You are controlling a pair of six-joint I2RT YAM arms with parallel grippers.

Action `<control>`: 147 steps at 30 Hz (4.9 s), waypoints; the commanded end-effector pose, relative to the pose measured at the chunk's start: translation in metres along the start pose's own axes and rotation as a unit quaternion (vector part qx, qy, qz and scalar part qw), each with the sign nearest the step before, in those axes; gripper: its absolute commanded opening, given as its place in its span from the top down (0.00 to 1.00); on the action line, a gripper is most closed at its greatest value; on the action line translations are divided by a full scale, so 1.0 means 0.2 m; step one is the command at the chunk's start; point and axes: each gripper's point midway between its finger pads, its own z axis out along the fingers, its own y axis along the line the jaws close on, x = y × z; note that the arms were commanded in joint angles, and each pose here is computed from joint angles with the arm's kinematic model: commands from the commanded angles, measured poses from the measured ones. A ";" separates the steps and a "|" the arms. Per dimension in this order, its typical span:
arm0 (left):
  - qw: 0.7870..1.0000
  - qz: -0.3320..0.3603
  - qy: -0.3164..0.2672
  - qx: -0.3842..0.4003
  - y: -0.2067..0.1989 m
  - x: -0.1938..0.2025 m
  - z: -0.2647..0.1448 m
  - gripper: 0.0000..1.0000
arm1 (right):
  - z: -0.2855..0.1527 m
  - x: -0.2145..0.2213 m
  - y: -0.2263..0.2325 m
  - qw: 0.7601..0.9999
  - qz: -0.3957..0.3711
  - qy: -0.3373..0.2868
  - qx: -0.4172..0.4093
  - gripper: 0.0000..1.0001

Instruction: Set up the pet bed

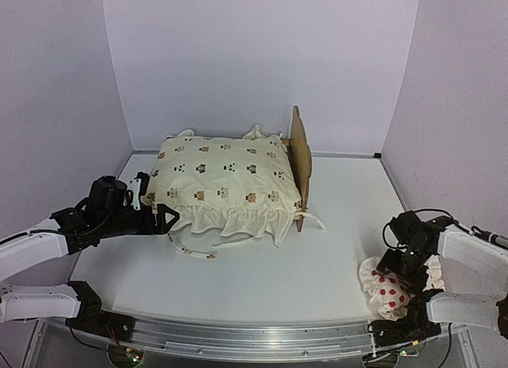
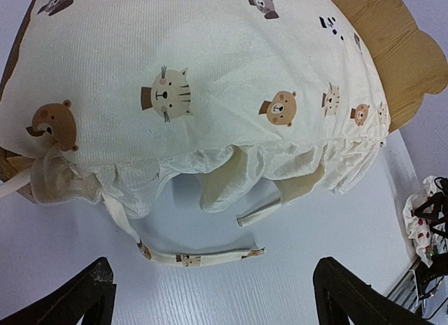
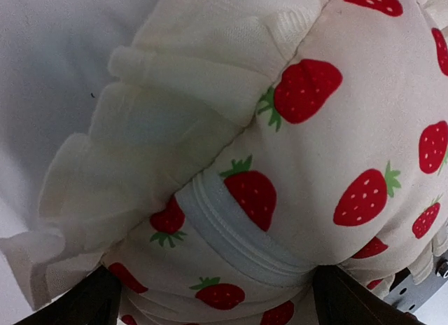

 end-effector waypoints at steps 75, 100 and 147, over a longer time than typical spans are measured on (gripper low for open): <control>0.920 0.253 0.272 0.124 -1.49 0.95 0.95 0.53 | -0.68 0.05 0.32 0.885 -0.360 -0.259 -0.140 0.02; 0.979 0.185 -0.038 0.077 -1.52 -0.62 0.25 1.00 | -0.81 0.01 0.34 0.884 -0.334 -0.279 -0.169 0.02; 0.991 -0.002 -0.048 0.121 -1.13 -1.03 1.21 1.00 | -0.73 0.05 0.35 0.894 -0.335 -0.256 -0.154 0.02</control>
